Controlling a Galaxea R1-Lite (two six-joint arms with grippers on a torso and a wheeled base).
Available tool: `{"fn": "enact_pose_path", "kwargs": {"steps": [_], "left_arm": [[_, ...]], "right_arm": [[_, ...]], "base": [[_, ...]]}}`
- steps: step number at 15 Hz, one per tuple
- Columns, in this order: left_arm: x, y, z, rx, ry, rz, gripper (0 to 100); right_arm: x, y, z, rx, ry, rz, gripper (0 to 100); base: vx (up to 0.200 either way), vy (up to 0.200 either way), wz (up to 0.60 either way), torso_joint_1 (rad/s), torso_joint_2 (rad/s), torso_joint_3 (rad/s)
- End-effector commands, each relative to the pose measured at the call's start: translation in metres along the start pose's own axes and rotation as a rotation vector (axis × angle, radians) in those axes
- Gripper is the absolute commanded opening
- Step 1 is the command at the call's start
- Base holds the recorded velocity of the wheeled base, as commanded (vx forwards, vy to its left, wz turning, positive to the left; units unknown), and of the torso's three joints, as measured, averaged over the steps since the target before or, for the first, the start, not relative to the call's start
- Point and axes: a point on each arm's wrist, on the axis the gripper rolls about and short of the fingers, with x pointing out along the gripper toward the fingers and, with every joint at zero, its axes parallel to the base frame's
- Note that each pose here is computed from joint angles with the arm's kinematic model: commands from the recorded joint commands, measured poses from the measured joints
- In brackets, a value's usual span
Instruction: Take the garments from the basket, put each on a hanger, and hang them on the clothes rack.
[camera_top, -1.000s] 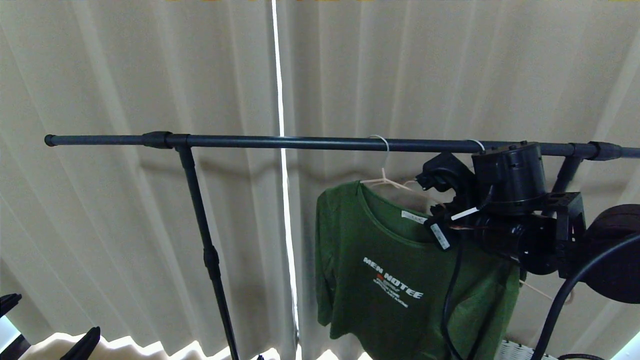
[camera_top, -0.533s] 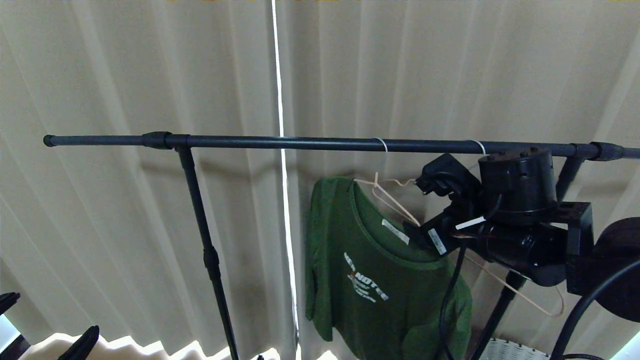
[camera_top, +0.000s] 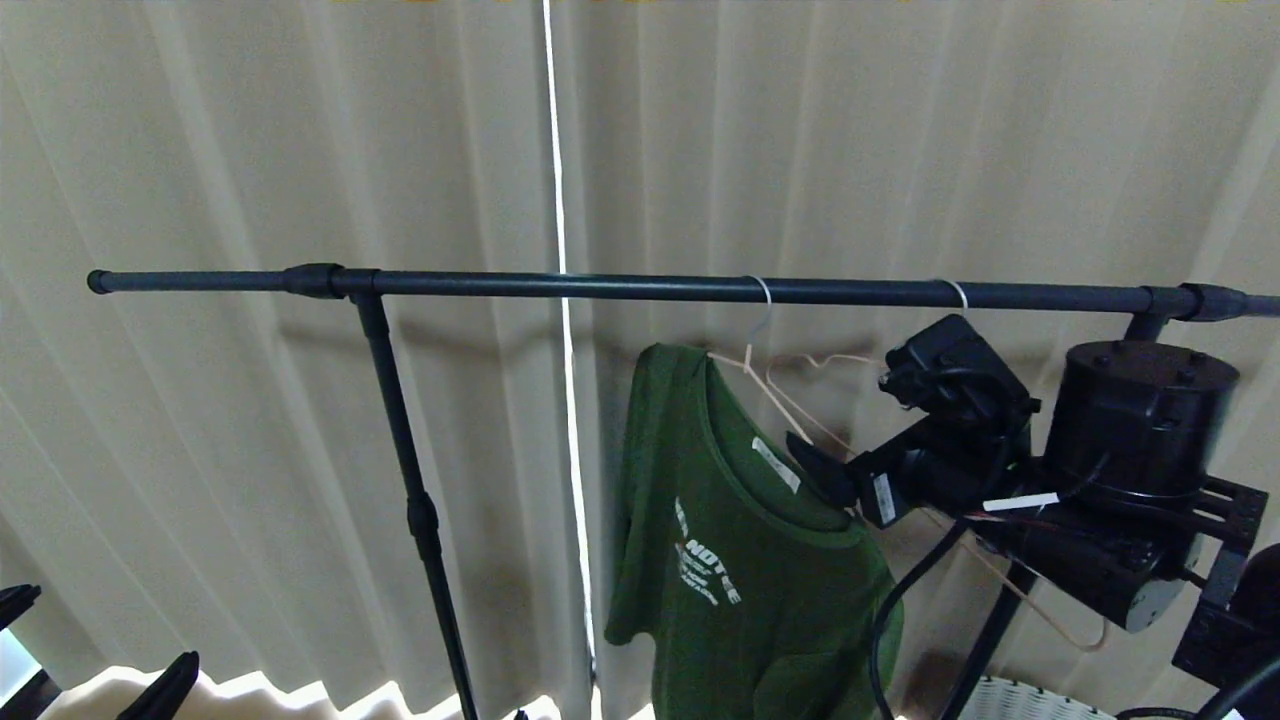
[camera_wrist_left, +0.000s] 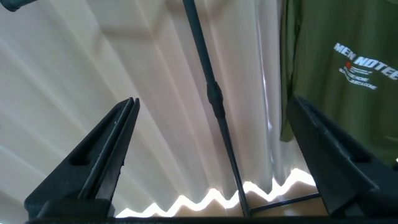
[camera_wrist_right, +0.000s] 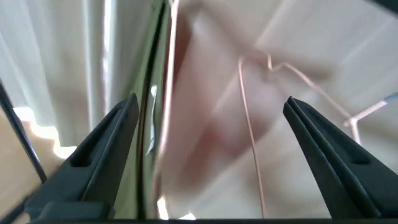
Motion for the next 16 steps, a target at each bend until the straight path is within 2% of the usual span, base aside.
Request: {"fn": "enact_pose_path", "kwargs": {"steps": [1,2,4,5,6,8,9,10,13,15,16], "left_arm": [[0.0,0.0,0.0,0.0,0.001,0.0,100],[0.0,0.0,0.0,0.0,0.001,0.0,100],[0.002,-0.001,-0.004,0.002,0.035,-0.012,100],[0.002,-0.002,-0.004,0.003,0.04,-0.017,100],[0.002,-0.002,-0.005,0.004,0.047,-0.025,100],[0.003,-0.002,-0.005,0.004,0.051,-0.027,100],[0.005,-0.002,-0.004,0.003,0.057,-0.029,100],[0.007,-0.001,-0.002,-0.001,0.067,-0.022,100],[0.006,0.003,0.003,-0.024,0.052,0.029,100],[-0.002,0.004,-0.007,-0.059,0.069,0.14,100],[-0.007,0.002,-0.016,-0.1,0.078,0.189,100]], "right_arm": [[-0.019,-0.006,-0.001,0.011,-0.048,-0.013,100],[-0.019,-0.006,-0.001,0.011,-0.048,-0.013,100],[-0.082,-0.029,0.001,0.039,-0.148,-0.08,100],[-0.093,-0.038,-0.002,0.047,-0.156,-0.119,100],[-0.113,-0.057,-0.011,0.062,-0.147,-0.223,100],[-0.144,-0.069,-0.031,0.094,-0.101,-0.334,100],[-0.153,-0.068,-0.038,0.111,-0.087,-0.352,100],[-0.172,-0.063,-0.055,0.131,-0.048,-0.357,100],[-0.205,-0.046,-0.1,0.151,0.128,-0.32,100],[-0.225,-0.039,-0.115,0.165,0.173,-0.321,100],[-0.234,-0.037,-0.122,0.168,0.178,-0.337,100]], "base": [[0.0,0.0,0.0,0.0,0.0,0.0],[0.0,0.0,0.0,0.0,0.0,0.0],[0.0,0.0,0.0,0.0,0.0,0.0],[0.0,0.0,0.0,0.0,0.0,0.0],[0.0,0.0,0.0,0.0,0.0,0.0],[0.0,0.0,0.0,0.0,0.0,0.0],[0.0,0.0,0.0,0.0,0.0,0.0],[0.0,0.0,0.0,0.0,0.0,0.0],[0.0,0.0,0.0,0.0,0.0,0.0],[0.0,0.0,0.0,0.0,0.0,0.0],[0.0,0.0,0.0,0.0,0.0,0.0]]}}
